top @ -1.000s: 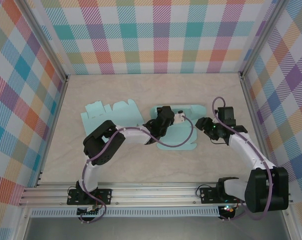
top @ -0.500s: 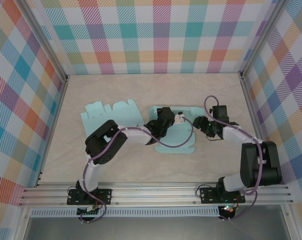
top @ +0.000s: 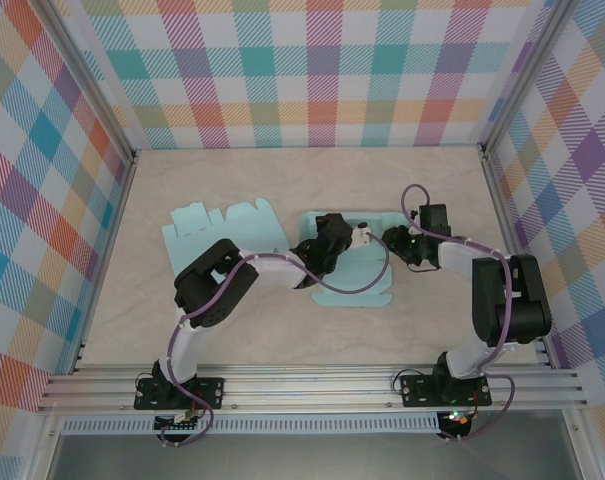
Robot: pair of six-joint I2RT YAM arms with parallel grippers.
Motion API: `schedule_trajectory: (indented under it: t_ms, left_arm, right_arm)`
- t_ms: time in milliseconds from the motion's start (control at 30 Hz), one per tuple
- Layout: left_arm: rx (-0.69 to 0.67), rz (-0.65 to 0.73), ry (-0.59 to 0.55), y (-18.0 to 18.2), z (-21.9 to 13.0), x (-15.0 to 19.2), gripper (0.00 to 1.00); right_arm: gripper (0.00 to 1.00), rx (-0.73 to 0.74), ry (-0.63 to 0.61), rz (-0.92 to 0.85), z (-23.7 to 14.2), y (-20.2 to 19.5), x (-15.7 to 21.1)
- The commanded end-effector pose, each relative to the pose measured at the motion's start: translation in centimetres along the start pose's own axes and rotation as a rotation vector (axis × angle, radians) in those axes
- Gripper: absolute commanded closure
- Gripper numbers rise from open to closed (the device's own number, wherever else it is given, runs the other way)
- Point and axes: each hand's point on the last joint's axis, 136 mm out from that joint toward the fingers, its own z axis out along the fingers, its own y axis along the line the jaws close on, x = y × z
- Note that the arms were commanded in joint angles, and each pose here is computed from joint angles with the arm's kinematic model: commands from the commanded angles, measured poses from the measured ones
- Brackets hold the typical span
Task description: Fold the paper box
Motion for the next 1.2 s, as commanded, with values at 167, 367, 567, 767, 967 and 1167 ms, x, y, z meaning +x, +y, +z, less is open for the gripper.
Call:
schedule_trajectory:
  t_ms: [167,367,567,767,967,1167]
  left_arm:
    - [-0.036,-0.031,-0.006,0.8,0.1,-1.2,1.00]
    - [-0.036,-0.056,-0.004,0.9,0.1,-1.2,1.00]
    - [-0.040,-0.091,-0.012,1.2,0.1,-1.4,1.00]
    - [-0.071,-0.073,-0.038,1.6,-0.1,-1.7,1.00]
    - [-0.141,0.003,-0.061,1.9,0.3,-2.2,1.00]
    - [-0.192,0.030,-0.086,2.6,0.9,-2.7,1.00]
  right_arm:
    - [0.68,-0.132,-0.017,-0.003,-0.6,3.2,-0.6]
    - [0.79,-0.180,-0.012,0.013,-0.3,4.3,-0.3]
    - [0.80,-0.170,0.025,0.016,1.6,4.6,0.5]
    - [0.80,-0.138,0.033,0.015,2.2,4.1,0.2]
    - [0.74,-0.066,-0.019,-0.061,-1.2,4.3,-0.5]
    - [0.65,0.013,-0.105,-0.106,-6.6,3.7,-0.7]
